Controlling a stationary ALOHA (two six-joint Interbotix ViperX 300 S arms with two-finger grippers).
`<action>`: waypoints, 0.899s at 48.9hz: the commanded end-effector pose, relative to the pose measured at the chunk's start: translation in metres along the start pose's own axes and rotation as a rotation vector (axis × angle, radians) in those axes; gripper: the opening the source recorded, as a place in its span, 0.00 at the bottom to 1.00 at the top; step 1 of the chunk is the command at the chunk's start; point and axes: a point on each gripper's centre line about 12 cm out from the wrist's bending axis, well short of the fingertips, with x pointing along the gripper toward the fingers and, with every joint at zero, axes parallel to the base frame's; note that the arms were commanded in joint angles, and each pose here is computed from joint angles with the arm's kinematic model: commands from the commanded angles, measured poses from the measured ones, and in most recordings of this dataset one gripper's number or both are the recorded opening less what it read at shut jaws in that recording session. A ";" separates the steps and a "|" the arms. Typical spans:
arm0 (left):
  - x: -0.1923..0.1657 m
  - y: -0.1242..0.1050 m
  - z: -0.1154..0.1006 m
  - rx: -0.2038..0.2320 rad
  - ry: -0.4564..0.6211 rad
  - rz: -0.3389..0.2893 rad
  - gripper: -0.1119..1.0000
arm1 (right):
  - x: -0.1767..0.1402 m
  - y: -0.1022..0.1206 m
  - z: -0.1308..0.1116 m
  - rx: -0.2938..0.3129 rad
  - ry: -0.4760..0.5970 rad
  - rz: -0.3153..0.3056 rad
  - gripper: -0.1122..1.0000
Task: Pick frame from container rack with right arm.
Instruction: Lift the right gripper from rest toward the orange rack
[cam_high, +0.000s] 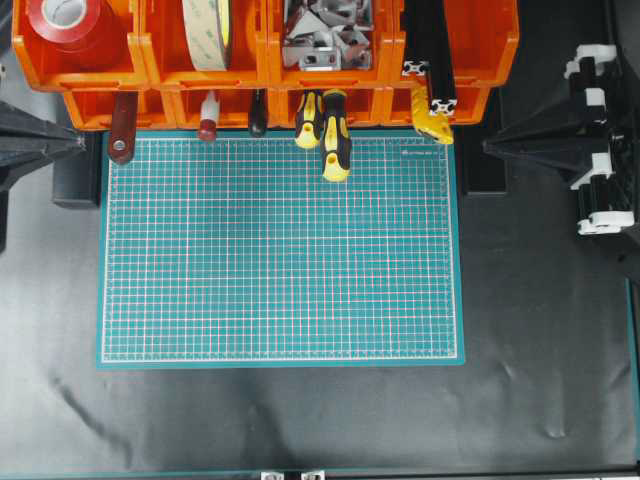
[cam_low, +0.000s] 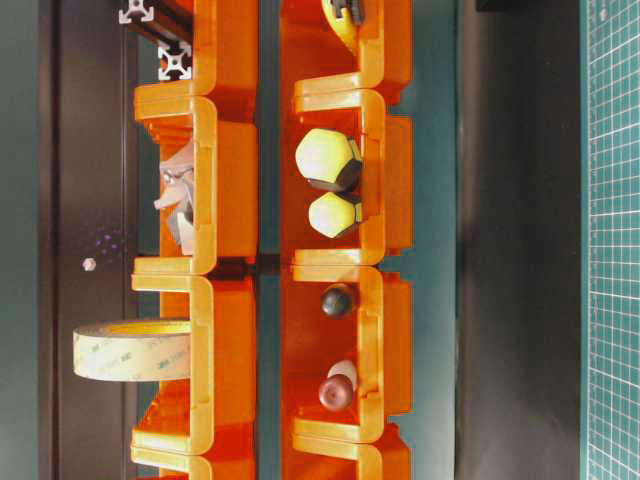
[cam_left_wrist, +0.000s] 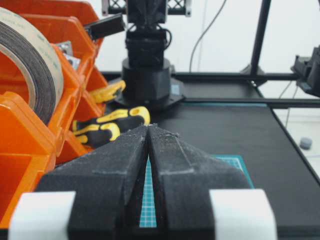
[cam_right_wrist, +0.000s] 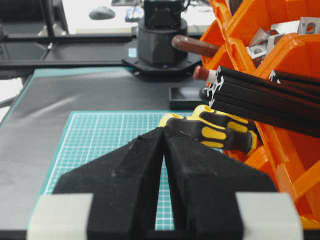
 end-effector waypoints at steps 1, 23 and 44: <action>0.003 -0.002 0.007 0.031 -0.012 -0.012 0.15 | 0.002 -0.001 0.001 0.017 0.000 -0.007 0.12; 0.002 -0.006 0.037 0.009 0.054 -0.030 0.10 | -0.003 0.007 0.061 0.173 0.201 0.019 0.10; 0.003 -0.005 0.033 -0.012 0.082 -0.027 0.10 | 0.013 0.029 0.121 0.065 0.620 0.058 0.10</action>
